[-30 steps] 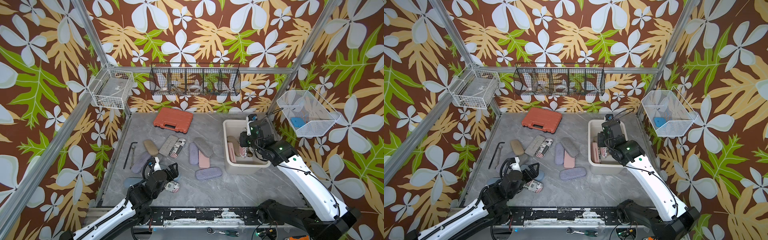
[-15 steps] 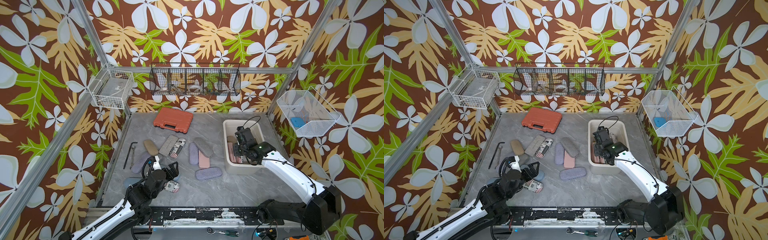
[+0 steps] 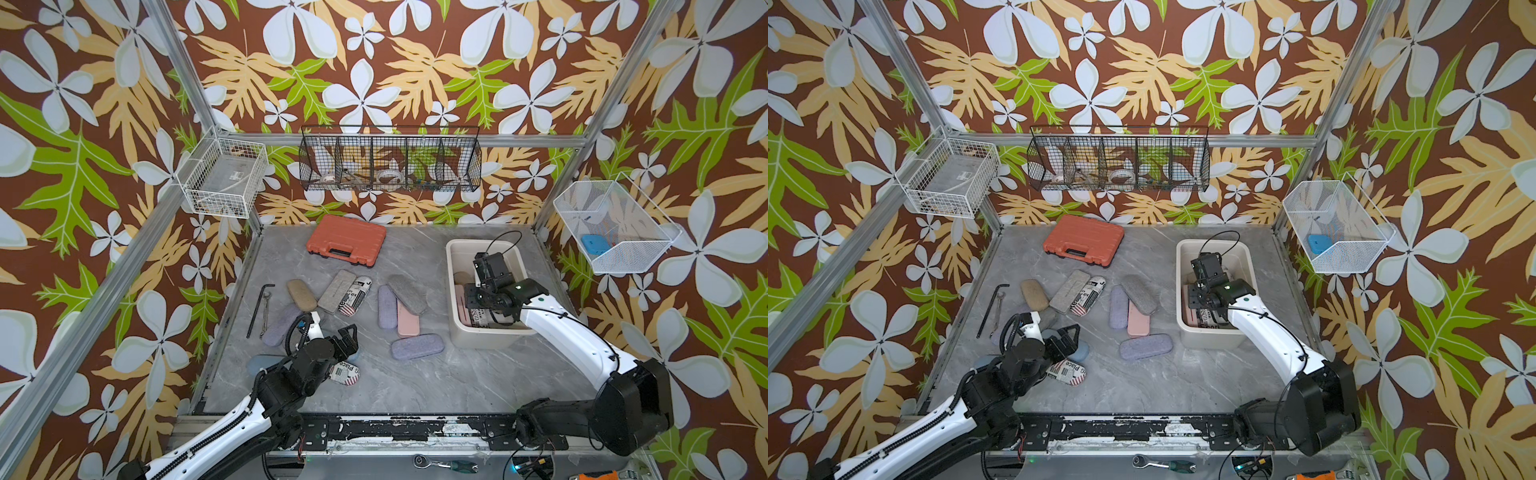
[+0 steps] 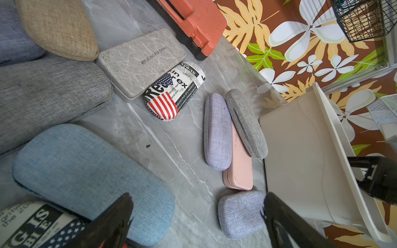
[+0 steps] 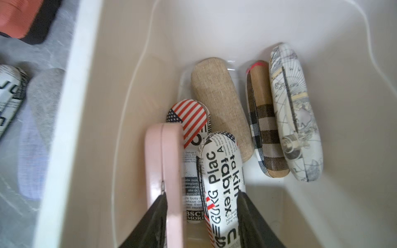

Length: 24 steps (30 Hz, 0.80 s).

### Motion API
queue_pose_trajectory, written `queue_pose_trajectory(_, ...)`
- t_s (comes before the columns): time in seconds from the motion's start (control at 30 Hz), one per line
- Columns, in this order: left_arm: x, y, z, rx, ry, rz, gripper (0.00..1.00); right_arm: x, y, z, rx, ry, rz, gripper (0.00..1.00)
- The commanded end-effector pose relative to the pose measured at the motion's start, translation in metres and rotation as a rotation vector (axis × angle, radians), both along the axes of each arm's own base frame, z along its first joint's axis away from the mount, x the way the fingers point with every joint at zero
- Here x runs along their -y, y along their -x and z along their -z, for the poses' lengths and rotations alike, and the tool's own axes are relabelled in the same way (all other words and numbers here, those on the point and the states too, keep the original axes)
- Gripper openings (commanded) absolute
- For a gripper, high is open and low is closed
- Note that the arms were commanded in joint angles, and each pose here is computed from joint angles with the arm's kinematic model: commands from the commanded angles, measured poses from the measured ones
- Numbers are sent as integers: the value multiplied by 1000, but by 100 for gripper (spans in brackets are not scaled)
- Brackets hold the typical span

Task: Put the glasses cases into the storage boxes
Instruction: Place the glasses case in the storage box.

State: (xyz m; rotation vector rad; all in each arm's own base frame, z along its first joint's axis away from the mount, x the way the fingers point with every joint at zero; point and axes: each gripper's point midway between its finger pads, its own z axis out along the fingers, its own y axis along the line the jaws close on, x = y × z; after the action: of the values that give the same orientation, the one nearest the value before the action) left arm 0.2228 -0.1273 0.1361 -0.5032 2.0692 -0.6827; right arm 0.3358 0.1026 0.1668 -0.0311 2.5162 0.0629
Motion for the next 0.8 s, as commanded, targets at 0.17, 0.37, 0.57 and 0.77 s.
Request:
queue_pose_trajectory(0.17,8,-5,-2,10,7,15,100,-6,9,-45,93,-83,-25,53)
queue_pose_trajectory(0.37,1,-11,8,-9,-39,-37,100,-32,28,-68,206,-171,-90,53)
queue_pose_trajectory(0.57,0,-22,-12,42,-79,-64,100,-49,38,-81,227,-203,-157,57)
queue_pose_trajectory(0.77,3,-28,-22,46,-75,-81,100,-58,39,-81,222,-204,-194,60)
